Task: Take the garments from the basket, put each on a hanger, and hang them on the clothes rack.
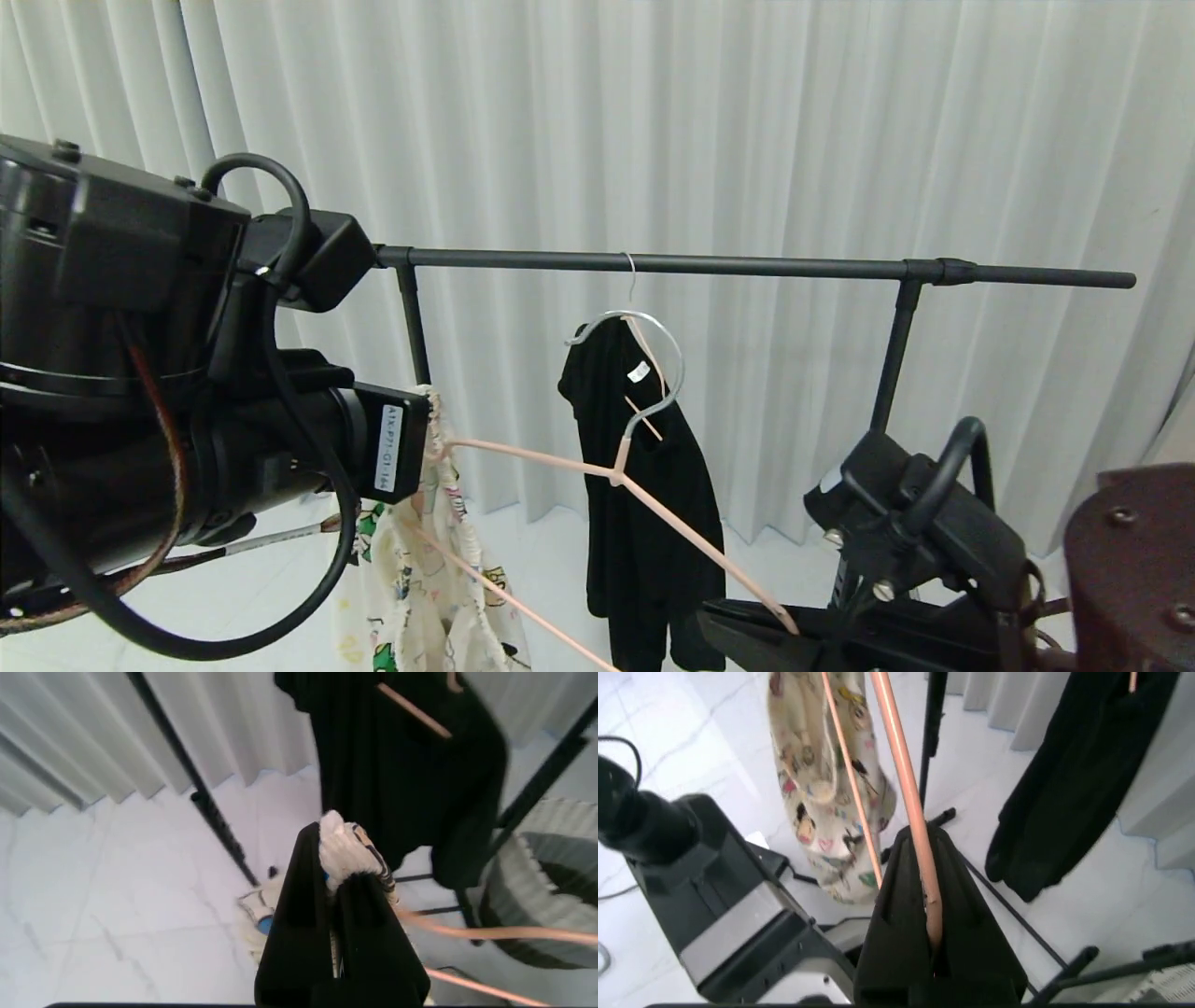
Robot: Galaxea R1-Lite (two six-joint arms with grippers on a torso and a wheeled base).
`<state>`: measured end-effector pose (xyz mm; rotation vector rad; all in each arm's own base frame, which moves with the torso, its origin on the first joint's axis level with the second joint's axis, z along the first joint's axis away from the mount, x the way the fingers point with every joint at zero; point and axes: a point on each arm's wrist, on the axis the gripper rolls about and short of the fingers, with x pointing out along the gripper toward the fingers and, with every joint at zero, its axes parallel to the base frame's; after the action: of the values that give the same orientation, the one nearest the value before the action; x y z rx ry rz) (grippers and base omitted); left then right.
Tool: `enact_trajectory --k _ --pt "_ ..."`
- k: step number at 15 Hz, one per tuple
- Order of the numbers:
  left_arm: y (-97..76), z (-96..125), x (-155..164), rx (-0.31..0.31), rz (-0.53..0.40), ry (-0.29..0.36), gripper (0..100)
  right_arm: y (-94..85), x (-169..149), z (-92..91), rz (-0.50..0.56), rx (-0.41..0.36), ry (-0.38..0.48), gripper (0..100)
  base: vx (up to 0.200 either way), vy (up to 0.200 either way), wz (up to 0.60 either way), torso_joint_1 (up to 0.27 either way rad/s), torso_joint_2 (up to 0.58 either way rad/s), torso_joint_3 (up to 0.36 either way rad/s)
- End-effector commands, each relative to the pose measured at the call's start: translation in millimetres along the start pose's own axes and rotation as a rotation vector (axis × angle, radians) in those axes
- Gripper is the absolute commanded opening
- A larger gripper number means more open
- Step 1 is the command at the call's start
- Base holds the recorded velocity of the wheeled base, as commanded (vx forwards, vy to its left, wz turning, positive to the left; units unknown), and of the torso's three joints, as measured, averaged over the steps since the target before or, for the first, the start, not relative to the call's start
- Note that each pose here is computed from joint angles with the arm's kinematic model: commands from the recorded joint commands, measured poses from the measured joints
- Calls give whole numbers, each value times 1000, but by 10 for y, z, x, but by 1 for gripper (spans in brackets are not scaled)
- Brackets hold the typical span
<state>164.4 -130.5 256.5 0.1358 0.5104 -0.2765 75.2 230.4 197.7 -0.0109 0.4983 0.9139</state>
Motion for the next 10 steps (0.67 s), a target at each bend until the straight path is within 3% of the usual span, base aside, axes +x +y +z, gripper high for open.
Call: enact_trajectory --k 1,3,5,10 --pt "-180 89 -165 -27 -99 -53 0 53 204 -50 -8 -10 32 0 0 0 0 0 0 0" --pt "-335 165 -312 -63 -191 -91 0 89 275 -11 -6 -8 27 0 0 0 0 0 0 0" --pt "-452 171 -409 -49 -260 -102 0 128 342 43 -3 -4 17 0 0 0 0 0 0 0" --pt "-454 167 -415 -49 -260 -103 0 132 344 77 -35 -1 -6 0 0 0 0 0 0 0"
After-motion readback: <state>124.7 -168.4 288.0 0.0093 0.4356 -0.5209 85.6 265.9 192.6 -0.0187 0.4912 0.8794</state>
